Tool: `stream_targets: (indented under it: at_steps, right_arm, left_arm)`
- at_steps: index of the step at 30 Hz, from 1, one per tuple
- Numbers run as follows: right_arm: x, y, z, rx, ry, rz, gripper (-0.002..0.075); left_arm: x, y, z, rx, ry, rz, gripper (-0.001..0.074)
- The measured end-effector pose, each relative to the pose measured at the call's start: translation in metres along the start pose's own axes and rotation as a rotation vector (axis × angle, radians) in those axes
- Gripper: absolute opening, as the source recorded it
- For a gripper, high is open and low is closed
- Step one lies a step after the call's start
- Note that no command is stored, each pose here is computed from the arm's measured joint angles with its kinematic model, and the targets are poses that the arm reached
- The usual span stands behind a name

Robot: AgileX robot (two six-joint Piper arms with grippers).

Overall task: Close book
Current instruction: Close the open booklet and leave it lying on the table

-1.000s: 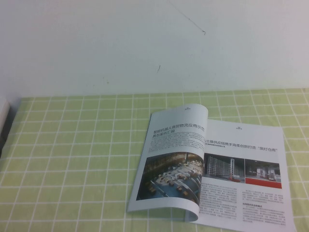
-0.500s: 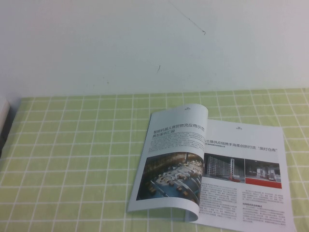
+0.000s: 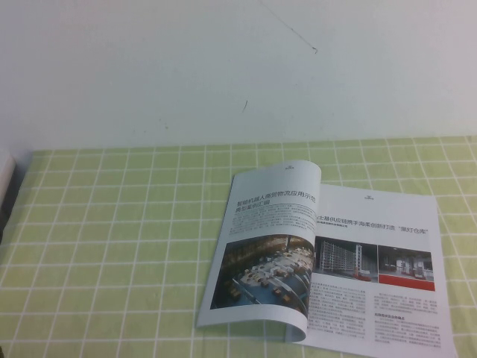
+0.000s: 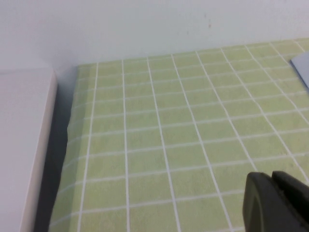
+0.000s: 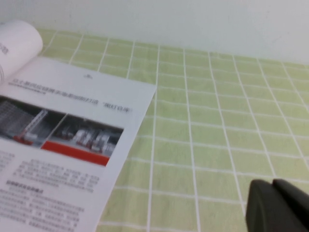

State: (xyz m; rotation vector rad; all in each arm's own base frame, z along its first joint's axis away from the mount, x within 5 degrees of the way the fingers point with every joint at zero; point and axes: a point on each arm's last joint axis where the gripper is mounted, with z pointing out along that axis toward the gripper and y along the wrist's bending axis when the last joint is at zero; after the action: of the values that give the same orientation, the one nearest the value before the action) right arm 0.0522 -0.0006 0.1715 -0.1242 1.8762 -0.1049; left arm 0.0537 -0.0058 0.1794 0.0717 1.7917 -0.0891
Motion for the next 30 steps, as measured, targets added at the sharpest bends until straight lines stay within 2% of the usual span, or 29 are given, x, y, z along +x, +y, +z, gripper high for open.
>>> stream_targets:
  at_steps: [3, 11, 16, 24, 30]
  right_arm:
    - [-0.01, -0.001, 0.0, 0.016, -0.123, 0.001, -0.0002]
    - [-0.056, -0.008, -0.02, 0.093, -0.68, 0.002, -0.0002]
    - [-0.072, -0.01, -0.037, 0.128, -0.933, 0.002, -0.0002]
    - [-0.076, -0.011, -0.043, 0.144, -1.019, 0.009, -0.0002]
    - [-0.103, -0.015, -0.053, 0.115, -0.83, 0.008, -0.0002]
  left_arm:
    - [-0.014, 0.0, -0.001, -0.003, -0.154, 0.009, -0.0002]
    - [-0.058, 0.0, -0.02, -0.008, -0.685, 0.032, -0.0002]
    - [-0.068, -0.001, -0.031, -0.008, -0.852, 0.032, -0.0002]
    - [-0.072, 0.001, -0.036, -0.002, -0.917, -0.025, -0.0004]
    - [-0.073, 0.002, -0.036, 0.03, -0.926, -0.119, -0.0003]
